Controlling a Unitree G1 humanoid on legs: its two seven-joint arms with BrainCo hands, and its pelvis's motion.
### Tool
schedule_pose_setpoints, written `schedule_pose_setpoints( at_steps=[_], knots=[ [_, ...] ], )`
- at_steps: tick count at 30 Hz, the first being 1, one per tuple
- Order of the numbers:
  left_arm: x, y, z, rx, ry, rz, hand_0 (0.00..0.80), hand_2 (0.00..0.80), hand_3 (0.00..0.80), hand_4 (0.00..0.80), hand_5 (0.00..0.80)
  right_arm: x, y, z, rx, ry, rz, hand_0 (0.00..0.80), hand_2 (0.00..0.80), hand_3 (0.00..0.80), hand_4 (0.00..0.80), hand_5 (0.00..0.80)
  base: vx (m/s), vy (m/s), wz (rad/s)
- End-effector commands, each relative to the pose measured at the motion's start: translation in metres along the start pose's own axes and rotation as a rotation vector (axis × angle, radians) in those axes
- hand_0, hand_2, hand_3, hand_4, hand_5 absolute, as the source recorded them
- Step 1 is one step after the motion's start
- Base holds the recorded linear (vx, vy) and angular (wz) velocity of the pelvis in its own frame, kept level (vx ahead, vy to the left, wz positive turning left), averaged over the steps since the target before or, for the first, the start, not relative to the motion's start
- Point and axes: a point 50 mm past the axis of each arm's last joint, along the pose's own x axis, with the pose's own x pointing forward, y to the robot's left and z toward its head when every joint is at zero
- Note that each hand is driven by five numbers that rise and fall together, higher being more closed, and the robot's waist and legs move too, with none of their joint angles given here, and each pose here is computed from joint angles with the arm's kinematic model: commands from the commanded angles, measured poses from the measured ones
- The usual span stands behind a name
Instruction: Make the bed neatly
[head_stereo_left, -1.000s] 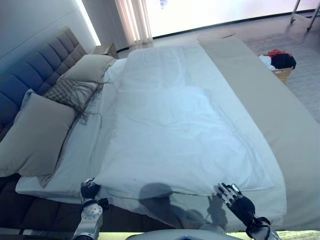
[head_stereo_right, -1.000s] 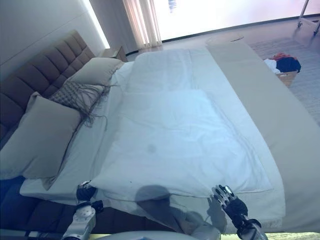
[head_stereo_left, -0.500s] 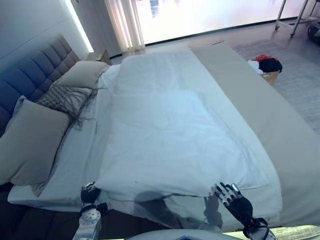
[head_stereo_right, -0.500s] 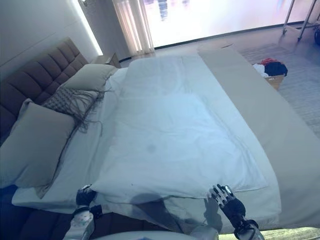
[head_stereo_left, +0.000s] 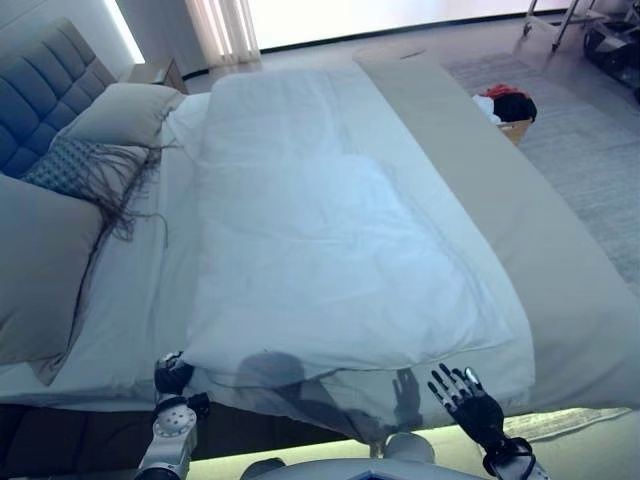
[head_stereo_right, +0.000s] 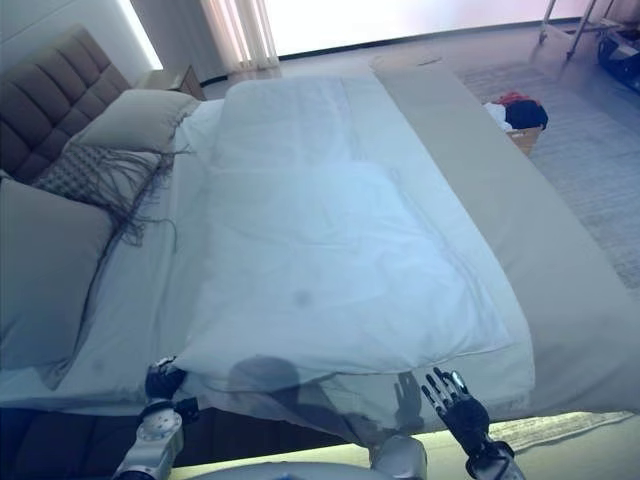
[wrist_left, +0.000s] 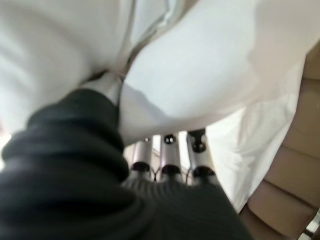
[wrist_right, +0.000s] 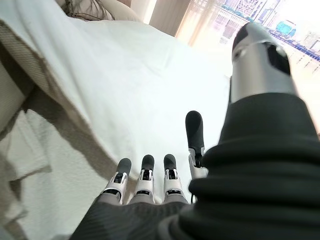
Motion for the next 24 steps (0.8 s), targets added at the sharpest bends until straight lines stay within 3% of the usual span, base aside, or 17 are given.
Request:
schedule_pose_setpoints(
  at_steps=[1, 6, 12, 24],
  knots=[
    [0.022, 0.055, 0.049, -0.155, -0.199, 0.220, 0.800, 0.800, 0.800, 0.800, 0.800, 0.009, 0.015, 0.016, -0.057, -0.037, 0.059, 0.000, 0.000, 0.000, 0.000, 0.000, 0.002, 0.115, -0.26],
    [0.011, 0.053, 0.025, -0.221, -0.130, 0.227, 0.800, 0.800, 0.800, 0.800, 0.800, 0.014, 0.021, 0.032, -0.076, -0.038, 0.051, 0.000, 0.000, 0.000, 0.000, 0.000, 0.068, 0.384, -0.35],
    [0.008, 0.039, 0.020, -0.237, -0.123, 0.197, 0.800, 0.800, 0.800, 0.800, 0.800, 0.027, 0.038, 0.043, -0.082, -0.053, 0.083, 0.000, 0.000, 0.000, 0.000, 0.000, 0.059, 0.457, 0.01],
    [0.023, 0.044, 0.057, -0.217, -0.251, 0.164, 0.800, 0.800, 0.800, 0.800, 0.800, 0.046, 0.069, 0.024, -0.039, -0.044, 0.152, 0.000, 0.000, 0.000, 0.000, 0.000, -0.037, 0.206, 0.06]
  ],
)
